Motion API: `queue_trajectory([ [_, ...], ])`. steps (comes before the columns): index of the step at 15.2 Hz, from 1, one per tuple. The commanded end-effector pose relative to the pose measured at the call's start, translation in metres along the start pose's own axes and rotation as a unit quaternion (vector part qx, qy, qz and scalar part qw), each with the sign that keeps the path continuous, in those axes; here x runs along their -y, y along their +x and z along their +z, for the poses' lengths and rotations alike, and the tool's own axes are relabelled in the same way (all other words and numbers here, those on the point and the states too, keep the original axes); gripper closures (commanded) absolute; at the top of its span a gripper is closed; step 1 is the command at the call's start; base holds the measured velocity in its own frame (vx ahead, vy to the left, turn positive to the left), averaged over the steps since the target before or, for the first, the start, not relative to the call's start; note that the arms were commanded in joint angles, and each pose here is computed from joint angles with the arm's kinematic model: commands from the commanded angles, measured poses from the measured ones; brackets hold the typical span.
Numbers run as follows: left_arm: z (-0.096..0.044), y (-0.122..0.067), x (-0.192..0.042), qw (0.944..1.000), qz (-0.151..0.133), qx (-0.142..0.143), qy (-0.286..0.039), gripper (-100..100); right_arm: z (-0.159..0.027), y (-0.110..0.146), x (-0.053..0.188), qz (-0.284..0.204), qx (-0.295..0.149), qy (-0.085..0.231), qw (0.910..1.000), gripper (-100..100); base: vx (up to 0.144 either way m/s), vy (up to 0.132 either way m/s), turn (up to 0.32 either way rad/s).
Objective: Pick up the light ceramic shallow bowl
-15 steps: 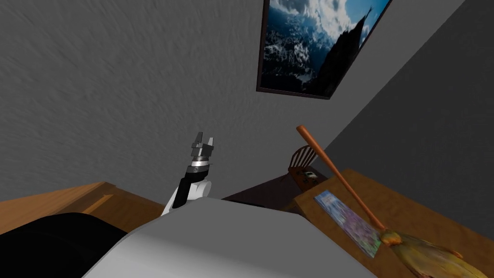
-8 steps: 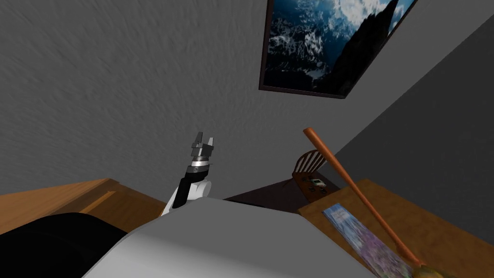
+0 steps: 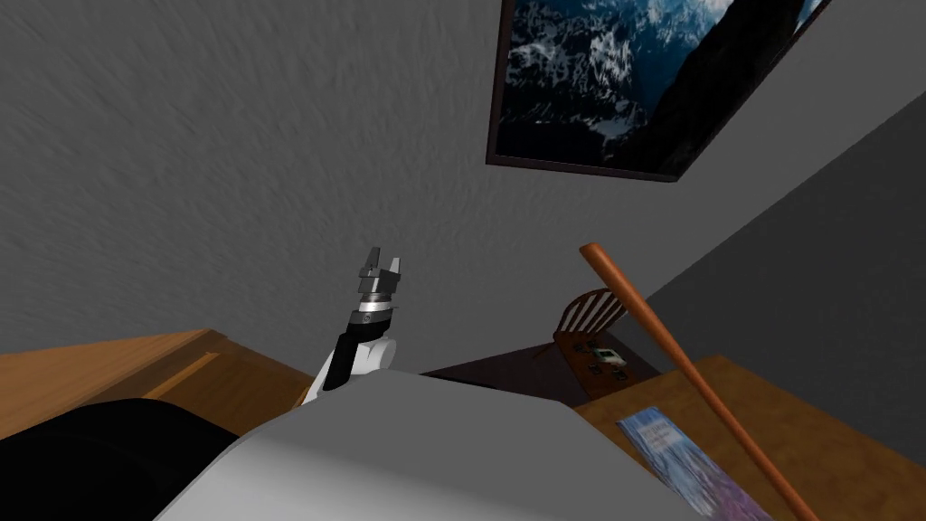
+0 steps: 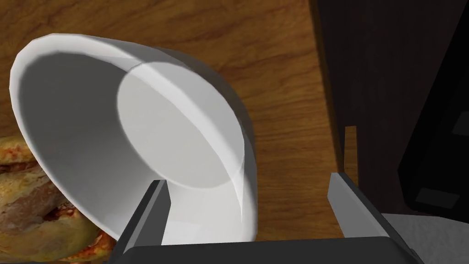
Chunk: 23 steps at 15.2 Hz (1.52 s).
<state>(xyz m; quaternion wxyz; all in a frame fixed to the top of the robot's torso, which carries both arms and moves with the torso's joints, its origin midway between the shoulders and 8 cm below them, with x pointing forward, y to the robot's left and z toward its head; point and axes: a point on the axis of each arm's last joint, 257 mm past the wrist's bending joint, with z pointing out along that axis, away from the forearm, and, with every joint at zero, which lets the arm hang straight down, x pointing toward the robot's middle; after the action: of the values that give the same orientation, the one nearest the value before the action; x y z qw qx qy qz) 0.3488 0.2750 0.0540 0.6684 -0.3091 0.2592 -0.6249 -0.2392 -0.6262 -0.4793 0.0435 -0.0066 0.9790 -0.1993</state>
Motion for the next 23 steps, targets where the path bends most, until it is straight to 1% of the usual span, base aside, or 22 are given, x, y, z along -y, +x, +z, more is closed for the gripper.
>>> queue_trajectory([
  [1,0.000,0.000,0.000,1.0000,0.000,0.000,0.000,0,0.000,0.014,-0.008,-0.017,-0.016,-0.010,0.9997,-100,0.062,-0.048,0.117],
  [2,0.000,0.000,0.000,1.0000,0.000,0.000,0.000,0,0.001,0.019,-0.013,-0.025,-0.023,-0.015,0.9993,-100,0.062,-0.062,0.121],
  [3,0.000,0.000,0.000,1.0000,0.000,0.000,0.000,0,0.000,0.012,-0.007,-0.016,-0.014,-0.009,0.9997,-100,0.034,-0.043,0.049],
  [4,0.000,0.000,0.000,1.0000,0.000,0.000,0.000,0,0.005,0.012,-0.007,-0.005,-0.022,-0.010,0.9997,-100,-0.057,0.014,0.196],
  [11,0.000,0.000,0.000,1.0000,0.000,0.000,0.000,0,0.016,0.008,-0.006,0.027,-0.034,-0.008,0.9990,-100,-0.132,0.044,0.184],
  [17,0.000,0.000,0.000,1.0000,0.000,0.000,0.000,0,0.027,0.003,-0.005,0.055,-0.045,-0.005,0.9974,-100,-0.092,0.040,0.137],
  [19,0.000,0.000,0.000,1.0000,0.000,0.000,0.000,0,0.025,0.003,-0.005,0.051,-0.044,-0.005,0.9977,-100,-0.071,0.032,0.086],
  [20,0.000,0.000,0.000,1.0000,0.000,0.000,0.000,0,0.026,0.003,-0.004,0.054,-0.044,-0.005,0.9976,100,-0.018,0.008,-0.002],
  [23,0.000,0.000,0.000,1.0000,0.000,0.000,0.000,0,0.026,0.003,-0.005,0.054,-0.044,-0.006,0.9975,100,-0.004,0.004,-0.002],
])
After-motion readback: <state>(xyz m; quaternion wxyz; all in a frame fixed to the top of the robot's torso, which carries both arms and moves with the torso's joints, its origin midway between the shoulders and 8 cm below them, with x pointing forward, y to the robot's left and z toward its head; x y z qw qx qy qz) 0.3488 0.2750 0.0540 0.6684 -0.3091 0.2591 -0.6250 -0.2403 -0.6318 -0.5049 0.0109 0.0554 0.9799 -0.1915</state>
